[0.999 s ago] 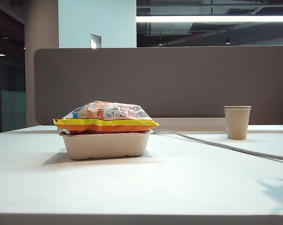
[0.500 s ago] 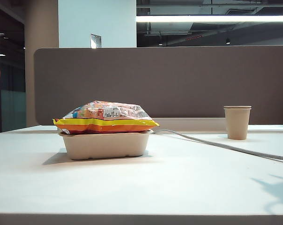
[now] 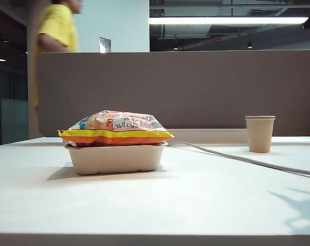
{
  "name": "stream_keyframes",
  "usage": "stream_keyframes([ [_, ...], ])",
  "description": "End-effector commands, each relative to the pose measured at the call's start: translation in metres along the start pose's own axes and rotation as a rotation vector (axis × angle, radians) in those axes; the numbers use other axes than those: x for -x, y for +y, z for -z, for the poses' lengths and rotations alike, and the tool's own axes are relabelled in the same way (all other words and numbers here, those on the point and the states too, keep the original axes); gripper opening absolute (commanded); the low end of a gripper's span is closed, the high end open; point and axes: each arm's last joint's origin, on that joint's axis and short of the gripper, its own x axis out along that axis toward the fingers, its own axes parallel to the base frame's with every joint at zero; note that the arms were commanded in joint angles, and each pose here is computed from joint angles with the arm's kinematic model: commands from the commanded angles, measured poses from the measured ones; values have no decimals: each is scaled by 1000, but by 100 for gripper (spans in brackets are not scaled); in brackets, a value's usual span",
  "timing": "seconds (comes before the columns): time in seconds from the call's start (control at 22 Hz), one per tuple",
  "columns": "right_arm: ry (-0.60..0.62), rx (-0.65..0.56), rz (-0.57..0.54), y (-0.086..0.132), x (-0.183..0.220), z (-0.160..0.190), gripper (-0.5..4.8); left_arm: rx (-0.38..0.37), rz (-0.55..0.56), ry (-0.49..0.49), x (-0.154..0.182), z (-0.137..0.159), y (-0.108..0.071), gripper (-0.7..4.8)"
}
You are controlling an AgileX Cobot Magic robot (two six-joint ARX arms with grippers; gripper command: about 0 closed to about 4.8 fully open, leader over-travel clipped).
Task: Pick up a bag of chips and put them in the box.
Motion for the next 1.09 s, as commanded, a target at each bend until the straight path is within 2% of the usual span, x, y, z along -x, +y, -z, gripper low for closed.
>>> stream_keyframes([
  [0.05,-101,16,-8,0,-3,5,165,-3,10,-58,-6,3,2,26],
  [0.14,-126,11,-9,-1,-4,12,127,-5,20,-82,-11,9,4,26],
  [0.18,-131,11,-10,-1,-5,18,91,-8,23,-94,-15,15,6,26],
  [0.23,-130,10,-10,-1,-5,20,84,-10,24,-97,-17,17,7,26],
  [0.45,-95,4,-7,-2,-7,39,81,-63,29,-111,-22,26,9,26],
  [0.59,-110,7,-8,-3,-7,54,80,-134,34,-114,-23,29,10,26],
  [0.73,-95,12,-7,-3,-7,62,80,-171,47,-106,-24,31,10,26],
  [1.09,-37,63,-4,-3,-7,70,80,-172,31,-47,-31,51,17,26],
])
